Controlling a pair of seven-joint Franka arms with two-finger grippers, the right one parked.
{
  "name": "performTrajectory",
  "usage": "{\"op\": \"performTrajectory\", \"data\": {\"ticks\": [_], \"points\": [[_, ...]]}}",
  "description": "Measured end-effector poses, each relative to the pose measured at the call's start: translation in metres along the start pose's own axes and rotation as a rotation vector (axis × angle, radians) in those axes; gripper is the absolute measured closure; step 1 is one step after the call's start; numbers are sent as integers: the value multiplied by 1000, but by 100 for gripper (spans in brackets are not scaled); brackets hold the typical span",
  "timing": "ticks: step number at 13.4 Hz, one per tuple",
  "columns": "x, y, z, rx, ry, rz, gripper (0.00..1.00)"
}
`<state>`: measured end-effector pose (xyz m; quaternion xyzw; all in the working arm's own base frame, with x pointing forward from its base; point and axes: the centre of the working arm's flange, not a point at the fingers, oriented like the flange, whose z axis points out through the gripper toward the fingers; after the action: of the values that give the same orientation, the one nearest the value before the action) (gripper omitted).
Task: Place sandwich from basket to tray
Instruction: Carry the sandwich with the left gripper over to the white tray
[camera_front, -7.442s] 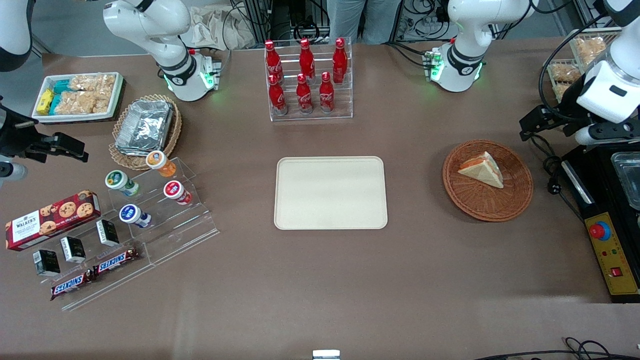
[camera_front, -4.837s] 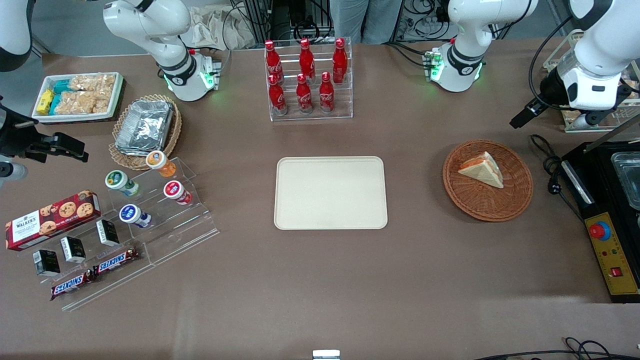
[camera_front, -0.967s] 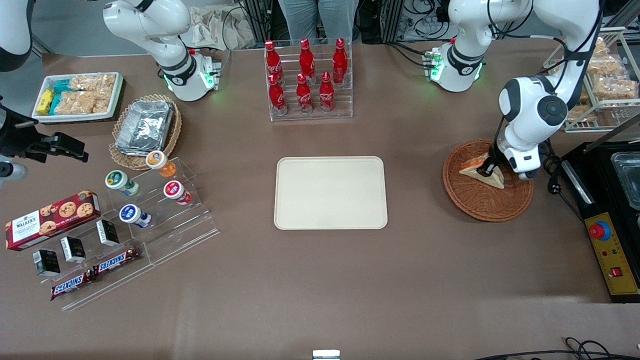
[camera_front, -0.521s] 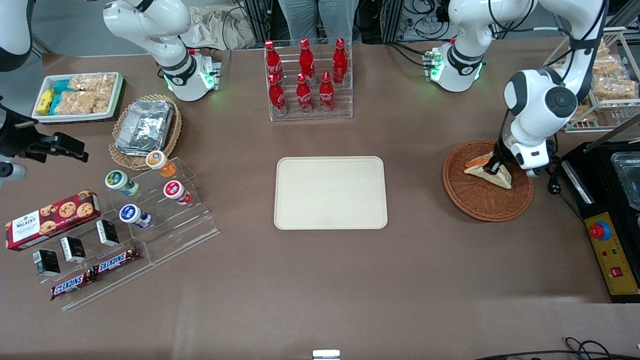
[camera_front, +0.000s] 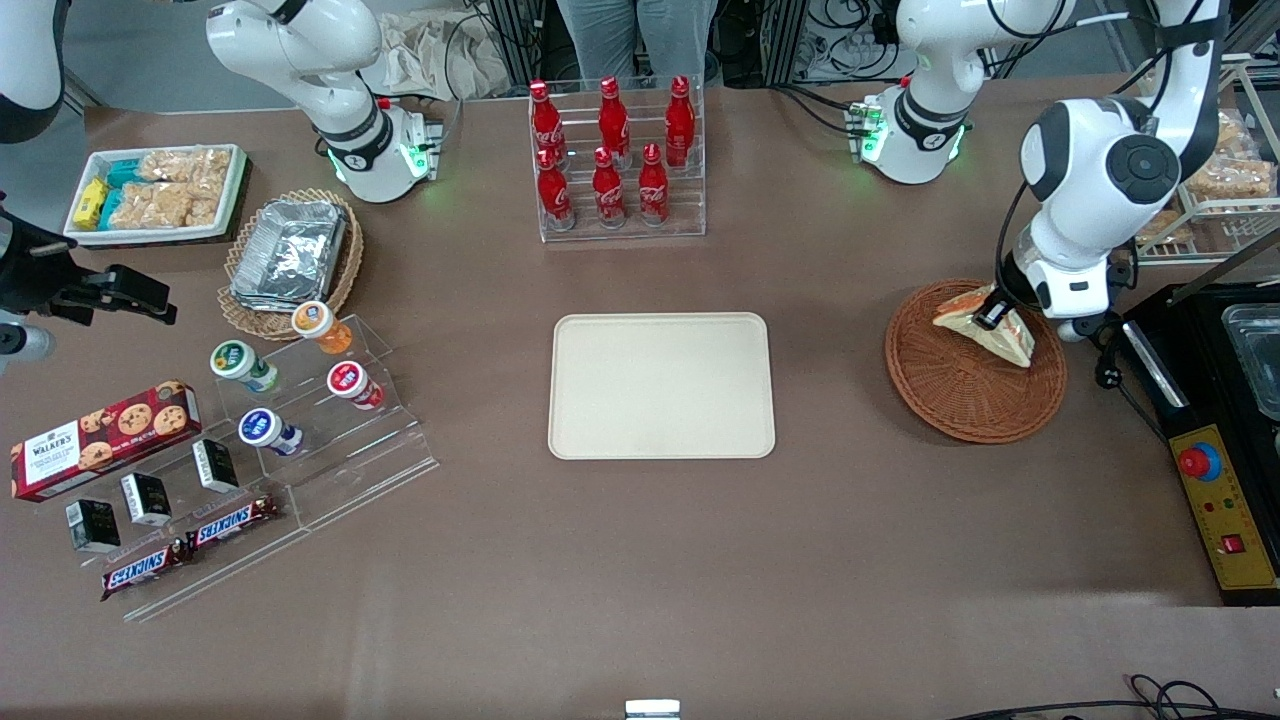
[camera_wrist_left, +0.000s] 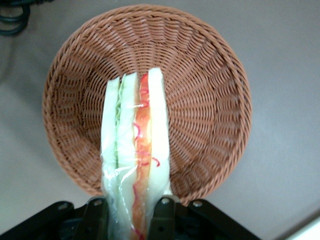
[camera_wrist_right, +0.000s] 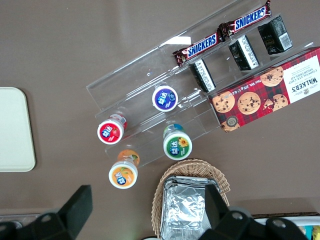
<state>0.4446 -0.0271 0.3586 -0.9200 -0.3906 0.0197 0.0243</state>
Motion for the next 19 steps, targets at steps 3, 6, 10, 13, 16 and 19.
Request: {"op": "performTrajectory", "data": {"ticks": [3,6,10,13,16,19], "points": [[-6,19,-39,45,-30,98,78],[-15,45,-82,46,-20,176,78],[-62,97,-107,30,7,305,78],[-105,126,-108,9,10,396,78],[-149,149,-100,1,21,502,78],[-175,163,-88,-2,14,612,78]]}}
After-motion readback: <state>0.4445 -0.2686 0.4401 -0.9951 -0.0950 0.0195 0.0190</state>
